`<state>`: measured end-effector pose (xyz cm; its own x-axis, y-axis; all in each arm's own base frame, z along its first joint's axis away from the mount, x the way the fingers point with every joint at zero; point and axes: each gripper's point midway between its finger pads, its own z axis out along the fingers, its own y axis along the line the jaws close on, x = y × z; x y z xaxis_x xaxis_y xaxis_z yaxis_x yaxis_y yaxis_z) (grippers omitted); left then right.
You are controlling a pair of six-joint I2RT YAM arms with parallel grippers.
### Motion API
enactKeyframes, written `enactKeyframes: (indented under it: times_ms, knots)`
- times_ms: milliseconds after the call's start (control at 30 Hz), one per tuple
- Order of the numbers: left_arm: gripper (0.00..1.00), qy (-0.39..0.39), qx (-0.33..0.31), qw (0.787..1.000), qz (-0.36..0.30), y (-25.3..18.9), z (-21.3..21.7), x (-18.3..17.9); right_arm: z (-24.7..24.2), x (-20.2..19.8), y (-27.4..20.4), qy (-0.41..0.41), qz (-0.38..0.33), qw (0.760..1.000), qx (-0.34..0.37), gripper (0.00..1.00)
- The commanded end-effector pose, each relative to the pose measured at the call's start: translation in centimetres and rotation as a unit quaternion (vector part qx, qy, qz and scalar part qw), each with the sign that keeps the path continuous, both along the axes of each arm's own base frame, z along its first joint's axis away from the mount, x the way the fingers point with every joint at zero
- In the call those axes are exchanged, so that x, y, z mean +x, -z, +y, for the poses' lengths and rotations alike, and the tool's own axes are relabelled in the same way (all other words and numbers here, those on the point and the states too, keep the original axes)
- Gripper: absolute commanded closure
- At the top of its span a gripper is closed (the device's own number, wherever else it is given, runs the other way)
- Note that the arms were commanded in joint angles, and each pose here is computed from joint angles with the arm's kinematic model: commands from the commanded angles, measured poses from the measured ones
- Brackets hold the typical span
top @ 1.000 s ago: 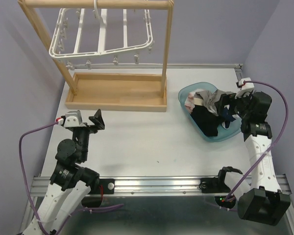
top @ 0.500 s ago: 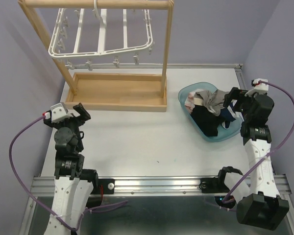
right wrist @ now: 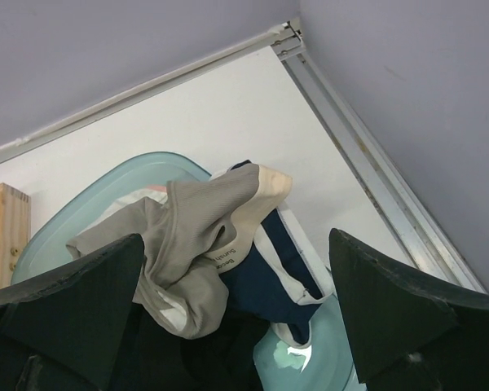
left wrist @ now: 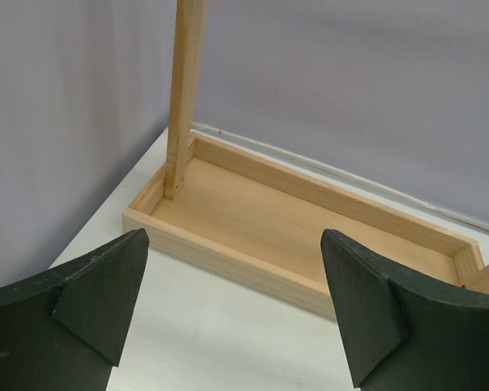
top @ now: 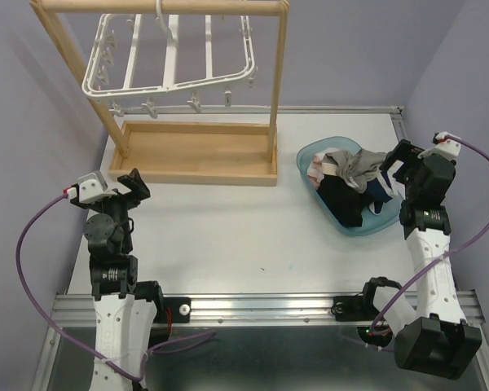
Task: Remove the underwear clipped to the hanger
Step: Reset both arms
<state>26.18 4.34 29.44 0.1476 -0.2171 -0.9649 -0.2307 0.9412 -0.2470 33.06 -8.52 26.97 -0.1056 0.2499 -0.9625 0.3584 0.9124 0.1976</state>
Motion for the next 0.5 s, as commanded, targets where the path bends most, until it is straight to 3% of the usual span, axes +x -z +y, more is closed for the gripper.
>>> enactKeyframes:
  times_ms: [0, 467]
  knots:
    - [0.01, 0.015, 0.004, 0.999, -0.032, -1.5, -0.5, 0.0, -0.6, 0.0, -2.0, 0.022, -0.041, 0.999, -0.001, 0.0]
    - [0.01, 0.03, 0.001, 0.999, -0.03, -1.3, -1.0, 0.4, -0.2, 0.5, -0.7, 0.003, -0.022, 1.0, -0.006, 0.0]
